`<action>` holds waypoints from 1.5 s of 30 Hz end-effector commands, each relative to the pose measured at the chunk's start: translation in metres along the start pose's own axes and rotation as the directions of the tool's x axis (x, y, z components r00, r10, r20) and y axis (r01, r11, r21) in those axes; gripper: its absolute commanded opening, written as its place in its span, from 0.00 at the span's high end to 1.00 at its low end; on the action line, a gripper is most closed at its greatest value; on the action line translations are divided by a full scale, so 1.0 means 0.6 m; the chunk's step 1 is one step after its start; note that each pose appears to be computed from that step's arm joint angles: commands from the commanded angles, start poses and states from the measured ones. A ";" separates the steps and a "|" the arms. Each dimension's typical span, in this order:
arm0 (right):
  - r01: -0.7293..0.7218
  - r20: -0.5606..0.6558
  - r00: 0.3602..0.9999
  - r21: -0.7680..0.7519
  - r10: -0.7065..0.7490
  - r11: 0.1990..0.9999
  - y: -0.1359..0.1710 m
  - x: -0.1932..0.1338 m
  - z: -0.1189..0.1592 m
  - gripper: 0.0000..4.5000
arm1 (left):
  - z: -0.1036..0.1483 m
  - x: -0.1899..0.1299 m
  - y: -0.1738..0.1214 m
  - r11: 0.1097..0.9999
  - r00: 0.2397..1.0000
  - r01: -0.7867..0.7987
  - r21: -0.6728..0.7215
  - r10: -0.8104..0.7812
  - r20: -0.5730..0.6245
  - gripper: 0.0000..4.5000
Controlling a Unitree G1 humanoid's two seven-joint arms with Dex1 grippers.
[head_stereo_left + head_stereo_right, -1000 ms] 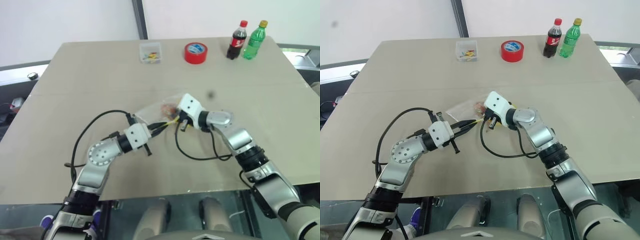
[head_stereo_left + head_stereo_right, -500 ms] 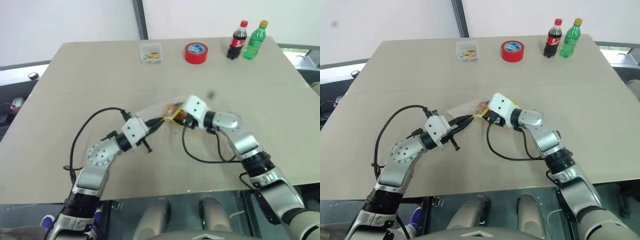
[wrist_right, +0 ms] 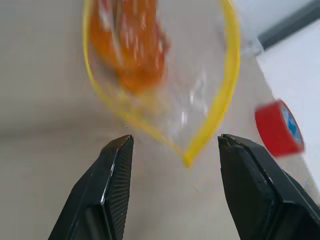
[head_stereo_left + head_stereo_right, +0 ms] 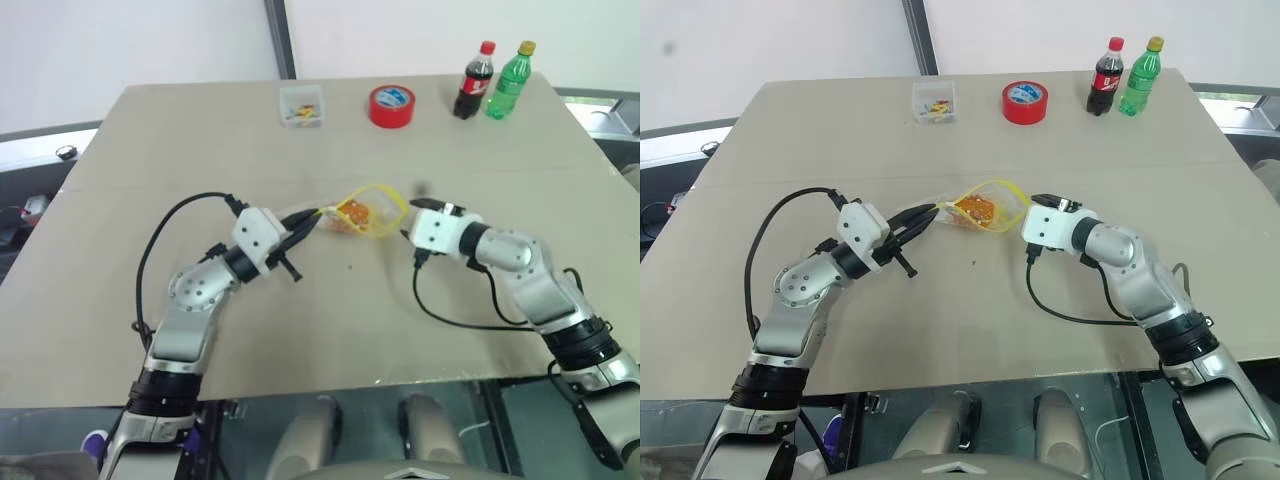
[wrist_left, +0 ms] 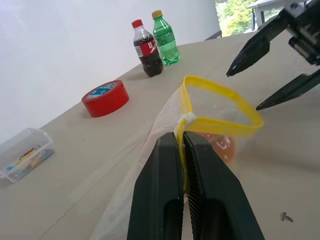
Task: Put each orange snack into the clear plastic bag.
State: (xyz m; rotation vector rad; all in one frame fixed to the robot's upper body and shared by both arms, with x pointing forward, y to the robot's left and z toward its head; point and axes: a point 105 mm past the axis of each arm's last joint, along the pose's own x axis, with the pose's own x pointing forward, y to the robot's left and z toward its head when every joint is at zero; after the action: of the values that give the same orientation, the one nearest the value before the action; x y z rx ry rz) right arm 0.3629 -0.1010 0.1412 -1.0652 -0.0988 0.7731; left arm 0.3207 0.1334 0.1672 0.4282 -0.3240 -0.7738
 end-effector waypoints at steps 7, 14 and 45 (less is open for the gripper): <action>0.067 0.086 0.994 -0.023 -0.065 0.997 -0.030 0.033 0.028 0.39 | 0.022 -0.002 0.007 0.999 0.999 0.017 0.040 -0.018 0.033 1.00; 0.041 0.120 0.992 0.004 -0.041 0.999 -0.031 0.037 0.032 0.57 | 0.017 -0.013 -0.002 0.998 0.999 0.031 0.058 -0.032 0.020 1.00; 0.363 -0.105 0.922 -0.098 -0.372 0.927 -0.169 -0.118 -0.032 0.97 | 0.064 0.081 0.069 0.948 0.977 0.045 0.316 -0.109 0.186 1.00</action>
State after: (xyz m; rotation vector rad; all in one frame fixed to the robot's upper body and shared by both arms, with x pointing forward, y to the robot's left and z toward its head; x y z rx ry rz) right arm 0.3887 -0.2025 0.2254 -1.1231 -0.1669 0.2984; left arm 0.3822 0.1314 0.2200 0.6027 -0.5302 -0.7797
